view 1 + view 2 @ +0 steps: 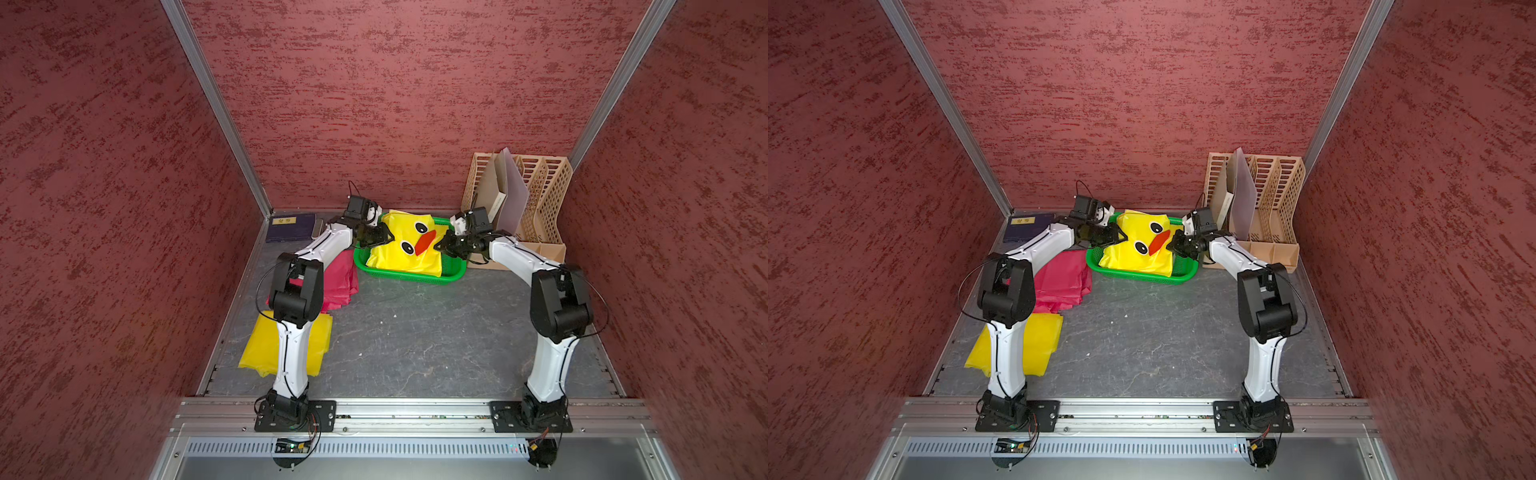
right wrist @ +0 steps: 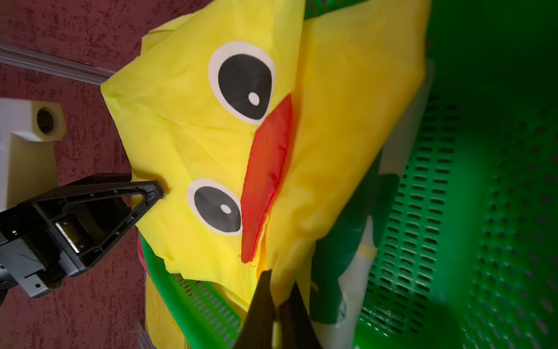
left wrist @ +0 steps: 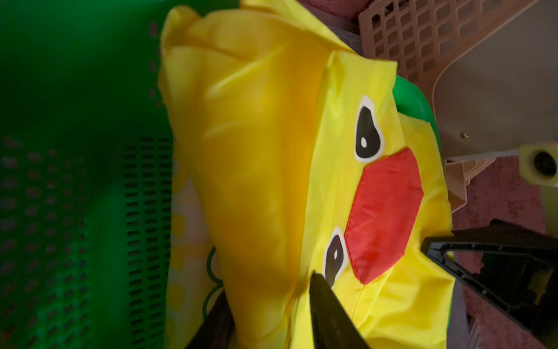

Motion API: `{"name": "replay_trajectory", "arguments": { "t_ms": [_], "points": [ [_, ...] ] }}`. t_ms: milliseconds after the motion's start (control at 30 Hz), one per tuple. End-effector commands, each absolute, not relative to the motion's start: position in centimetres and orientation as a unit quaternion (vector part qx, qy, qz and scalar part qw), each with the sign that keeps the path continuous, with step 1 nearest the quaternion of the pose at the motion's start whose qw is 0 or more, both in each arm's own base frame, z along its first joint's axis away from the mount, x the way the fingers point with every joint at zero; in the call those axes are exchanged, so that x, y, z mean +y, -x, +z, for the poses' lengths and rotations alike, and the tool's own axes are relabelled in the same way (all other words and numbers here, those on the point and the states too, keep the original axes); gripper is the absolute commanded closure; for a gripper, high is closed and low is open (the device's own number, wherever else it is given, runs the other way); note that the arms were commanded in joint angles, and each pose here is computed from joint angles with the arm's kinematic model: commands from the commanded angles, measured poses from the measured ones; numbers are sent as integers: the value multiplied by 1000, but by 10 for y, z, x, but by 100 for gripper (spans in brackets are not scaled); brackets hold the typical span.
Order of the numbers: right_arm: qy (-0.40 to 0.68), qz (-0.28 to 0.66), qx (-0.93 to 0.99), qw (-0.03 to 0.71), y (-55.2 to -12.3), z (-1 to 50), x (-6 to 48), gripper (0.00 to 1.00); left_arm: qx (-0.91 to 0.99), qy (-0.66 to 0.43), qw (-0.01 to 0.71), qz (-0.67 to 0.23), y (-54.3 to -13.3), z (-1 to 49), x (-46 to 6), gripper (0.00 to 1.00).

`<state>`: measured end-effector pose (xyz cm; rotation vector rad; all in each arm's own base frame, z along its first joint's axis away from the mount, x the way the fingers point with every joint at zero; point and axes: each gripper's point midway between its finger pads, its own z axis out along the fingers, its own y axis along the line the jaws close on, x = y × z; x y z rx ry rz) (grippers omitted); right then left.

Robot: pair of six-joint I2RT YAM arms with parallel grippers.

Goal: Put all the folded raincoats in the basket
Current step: Place the raincoat in the basket.

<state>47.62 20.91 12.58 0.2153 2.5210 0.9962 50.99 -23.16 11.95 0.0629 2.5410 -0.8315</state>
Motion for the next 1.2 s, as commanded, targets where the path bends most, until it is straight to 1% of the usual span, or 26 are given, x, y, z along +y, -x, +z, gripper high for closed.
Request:
{"name": "replay_trajectory", "arguments": {
  "t_ms": [0,33,67,100,167,200,333,400,500,633,767,833,1000,1067,1167],
  "points": [
    [-64,365,904,215,-475,132,209,100,933,-31,234,-273,-505,118,-230,41],
    [-65,364,905,212,-474,132,210,100,937,-30,230,-263,-504,116,-229,34],
    [-65,364,905,212,-474,134,210,96,939,-28,228,-257,-504,116,-227,27],
    [-63,364,904,215,-473,138,209,89,940,-29,228,-251,-503,118,-227,20],
    [-63,360,903,226,-473,147,207,68,944,-29,234,-233,-501,124,-224,7],
    [-62,355,903,235,-473,153,204,61,943,-30,242,-226,-502,131,-222,0],
    [-60,333,903,266,-474,178,195,48,935,-31,276,-222,-505,164,-218,0],
    [-56,325,902,278,-474,192,192,44,928,-33,296,-226,-508,184,-218,0],
    [-53,312,900,298,-473,212,185,41,913,-35,329,-240,-509,213,-220,0],
    [-47,316,889,329,-465,239,182,41,890,-35,368,-267,-508,244,-221,0],
    [-40,344,873,343,-457,252,188,41,868,-48,371,-327,-502,256,-238,0],
    [-33,363,869,336,-455,249,197,41,862,-47,361,-353,-502,252,-247,0],
    [-29,375,873,309,-452,217,216,41,847,-17,335,-413,-510,223,-266,0],
    [-37,377,873,305,-453,204,218,41,845,-2,331,-420,-516,207,-269,0],
    [-38,376,879,291,-452,188,222,41,855,19,307,-417,-524,184,-271,0]
  ]
}}
